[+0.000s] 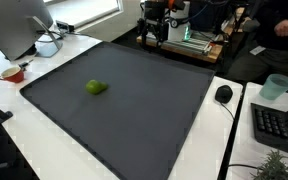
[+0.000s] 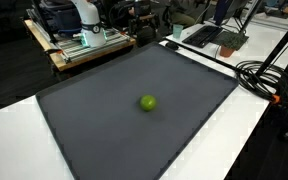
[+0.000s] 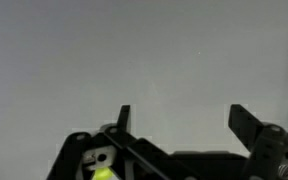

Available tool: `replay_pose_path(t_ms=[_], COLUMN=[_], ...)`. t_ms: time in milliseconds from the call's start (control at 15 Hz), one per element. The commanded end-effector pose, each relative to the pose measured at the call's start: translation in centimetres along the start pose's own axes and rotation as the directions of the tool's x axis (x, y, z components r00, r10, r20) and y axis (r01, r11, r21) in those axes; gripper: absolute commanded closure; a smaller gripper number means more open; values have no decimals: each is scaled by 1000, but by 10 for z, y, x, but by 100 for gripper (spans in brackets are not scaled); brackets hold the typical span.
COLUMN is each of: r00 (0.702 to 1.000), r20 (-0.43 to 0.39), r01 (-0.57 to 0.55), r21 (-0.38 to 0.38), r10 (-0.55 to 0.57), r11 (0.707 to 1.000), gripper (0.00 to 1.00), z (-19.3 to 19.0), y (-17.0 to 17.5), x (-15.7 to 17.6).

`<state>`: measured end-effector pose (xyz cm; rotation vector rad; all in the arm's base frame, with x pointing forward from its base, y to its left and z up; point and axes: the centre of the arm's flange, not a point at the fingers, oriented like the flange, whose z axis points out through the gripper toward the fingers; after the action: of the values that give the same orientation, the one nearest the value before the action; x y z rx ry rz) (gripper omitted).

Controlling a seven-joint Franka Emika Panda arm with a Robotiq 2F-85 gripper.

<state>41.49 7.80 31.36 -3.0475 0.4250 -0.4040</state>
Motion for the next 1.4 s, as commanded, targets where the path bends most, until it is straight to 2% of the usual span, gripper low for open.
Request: replay_pose_path(t_ms=[0, 200, 533, 600, 733, 800, 1133, 1333], r00=[995, 979, 923, 913, 925, 932, 933, 889], r20=[-92, -199, -312, -324, -261, -268, -244, -340], r01=[-34, -51, -225, -251, -278, -245, -265, -334], r21=[-25, -40, 30, 28, 31, 26, 31, -25], r10=[31, 42, 223, 247, 276, 243, 265, 306], r11=[999, 998, 974, 968, 960, 969, 964, 942], gripper=[0, 0, 0, 0, 0, 0, 0, 0], z=[18, 40, 59, 62, 62, 12, 20, 45], y=[6, 20, 39, 44, 48, 60, 56, 49], x=[3, 2, 11, 12, 11, 18, 13, 13])
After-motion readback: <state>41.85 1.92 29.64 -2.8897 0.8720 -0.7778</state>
